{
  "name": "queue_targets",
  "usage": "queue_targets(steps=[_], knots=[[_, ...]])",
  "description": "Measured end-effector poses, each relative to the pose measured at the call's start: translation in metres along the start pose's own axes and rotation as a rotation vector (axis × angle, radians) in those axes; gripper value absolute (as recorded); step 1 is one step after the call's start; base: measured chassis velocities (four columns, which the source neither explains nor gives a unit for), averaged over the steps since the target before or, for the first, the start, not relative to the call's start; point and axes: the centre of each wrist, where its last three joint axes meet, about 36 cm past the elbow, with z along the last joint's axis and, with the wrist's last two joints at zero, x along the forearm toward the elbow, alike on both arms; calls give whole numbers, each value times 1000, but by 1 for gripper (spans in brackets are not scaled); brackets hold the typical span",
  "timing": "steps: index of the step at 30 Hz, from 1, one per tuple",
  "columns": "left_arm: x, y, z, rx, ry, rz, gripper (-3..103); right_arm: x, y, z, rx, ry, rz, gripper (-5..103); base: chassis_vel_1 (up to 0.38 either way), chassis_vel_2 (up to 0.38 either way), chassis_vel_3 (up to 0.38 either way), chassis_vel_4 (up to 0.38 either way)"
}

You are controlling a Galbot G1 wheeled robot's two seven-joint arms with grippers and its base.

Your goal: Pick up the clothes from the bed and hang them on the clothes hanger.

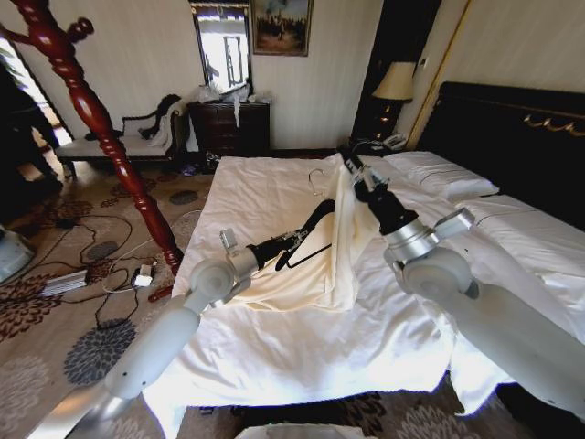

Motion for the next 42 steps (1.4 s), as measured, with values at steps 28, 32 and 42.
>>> queue_targets(steps=[28, 32, 42], knots=[[-10, -5, -18, -80, -33, 32, 15, 48, 40, 48, -146, 172, 39, 50, 0, 0, 0, 0], [-2, 0, -32, -120, -44, 11, 15, 25, 37, 13, -239, 36, 62, 66, 0, 0, 0, 0], [21, -6, -44, -159, -24, 24, 15, 13, -37, -46, -85, -14, 3, 99, 0, 0, 0, 0]])
